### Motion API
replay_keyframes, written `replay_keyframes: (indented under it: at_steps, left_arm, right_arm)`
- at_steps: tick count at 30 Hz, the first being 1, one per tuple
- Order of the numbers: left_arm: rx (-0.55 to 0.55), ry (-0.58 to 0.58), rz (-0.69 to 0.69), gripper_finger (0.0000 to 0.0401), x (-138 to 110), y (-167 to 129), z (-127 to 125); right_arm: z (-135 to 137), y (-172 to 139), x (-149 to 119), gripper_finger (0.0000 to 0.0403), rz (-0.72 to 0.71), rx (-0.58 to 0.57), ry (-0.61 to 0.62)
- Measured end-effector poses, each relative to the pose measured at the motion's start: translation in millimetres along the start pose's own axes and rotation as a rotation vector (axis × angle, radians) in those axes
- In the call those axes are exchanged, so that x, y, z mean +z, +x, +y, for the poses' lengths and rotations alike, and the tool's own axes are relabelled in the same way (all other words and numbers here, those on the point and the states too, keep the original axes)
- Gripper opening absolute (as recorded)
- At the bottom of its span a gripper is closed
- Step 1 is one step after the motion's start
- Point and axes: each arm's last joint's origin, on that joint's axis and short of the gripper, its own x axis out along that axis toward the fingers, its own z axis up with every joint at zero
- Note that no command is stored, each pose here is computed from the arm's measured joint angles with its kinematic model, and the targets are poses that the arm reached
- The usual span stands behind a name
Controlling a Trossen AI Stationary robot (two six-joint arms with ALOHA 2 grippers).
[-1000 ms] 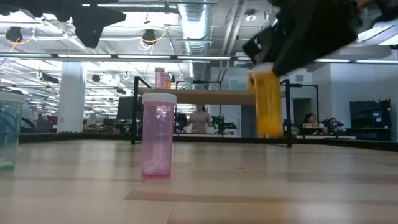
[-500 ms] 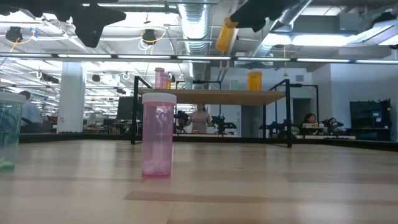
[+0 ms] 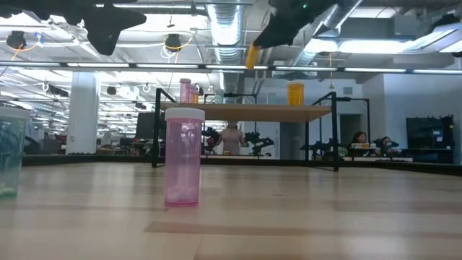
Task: Pick and place medicine bottles onto shelf by color
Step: Put the small orange pill bottle on the shelf
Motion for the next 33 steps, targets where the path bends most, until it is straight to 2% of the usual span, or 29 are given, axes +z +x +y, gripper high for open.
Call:
replay_keyframes:
  at_steps: [6,15,26,33]
  left_arm:
    - [0.000,0.001,0.000,0.0160,0.0,0.0,0.0]
    - [0.000,0.011,0.000,0.0160,0.0,0.0,0.0]
    - [0.000,0.011,0.000,0.0160,0.0,0.0,0.0]
    - [-0.001,0.011,-0.001,0.0160,0.1,0.0,0.0]
  right_arm:
    - [-37.1,25.6,-6.9,0.0144,0.074,-0.017,0.057]
    - [-48.4,62.2,-15.5,0.0142,0.185,0.014,0.051]
    - [-76.5,72.1,-30.9,0.0148,0.233,-0.063,0.104]
    - [-82.7,78.2,-37.8,0.0149,0.250,-0.073,0.121]
